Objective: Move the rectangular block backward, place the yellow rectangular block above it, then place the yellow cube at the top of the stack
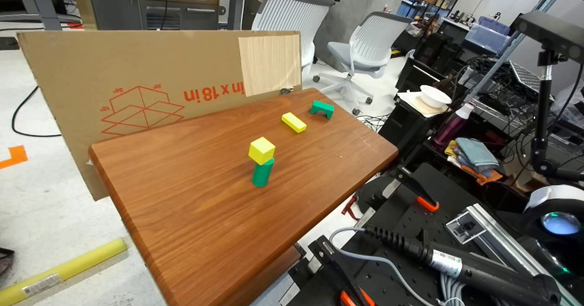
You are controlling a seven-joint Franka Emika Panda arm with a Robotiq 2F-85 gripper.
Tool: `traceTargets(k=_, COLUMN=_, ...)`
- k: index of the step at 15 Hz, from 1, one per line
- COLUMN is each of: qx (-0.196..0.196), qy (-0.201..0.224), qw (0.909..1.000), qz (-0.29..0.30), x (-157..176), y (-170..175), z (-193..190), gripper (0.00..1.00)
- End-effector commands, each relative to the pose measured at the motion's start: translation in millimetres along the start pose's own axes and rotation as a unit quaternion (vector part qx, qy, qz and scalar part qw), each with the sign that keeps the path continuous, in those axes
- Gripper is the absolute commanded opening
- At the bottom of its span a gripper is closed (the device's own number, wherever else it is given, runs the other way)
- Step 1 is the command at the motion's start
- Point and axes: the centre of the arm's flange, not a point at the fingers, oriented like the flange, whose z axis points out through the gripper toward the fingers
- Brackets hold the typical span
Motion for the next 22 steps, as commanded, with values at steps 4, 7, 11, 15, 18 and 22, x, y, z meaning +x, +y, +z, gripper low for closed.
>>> traceTargets(k=4, qx=-0.025, qy=0.000, qw=0.9976, qz=-0.065, x=58, y=0, z=70, gripper=1.00)
traceTargets(k=7, qx=-0.034, qy=0.033, qw=0.9945, qz=-0.093, x=98, y=13, z=118, gripper=1.00)
traceTargets(k=11, qx=-0.054, qy=0.032, qw=0.9929, qz=-0.101, x=150, y=36, z=182, gripper=1.00)
traceTargets(k=15, qx=-0.064, qy=-0.030, qw=0.9913, qz=-0.111, x=194, y=67, z=235, gripper=1.00)
traceTargets(k=18, qx=-0.079, qy=-0.059, qw=0.9888, qz=-0.112, x=227, y=96, z=260, gripper=1.00)
traceTargets(k=22, qx=-0.108, qy=-0.062, qw=0.9847, qz=-0.123, x=272, y=133, z=295, gripper=1.00)
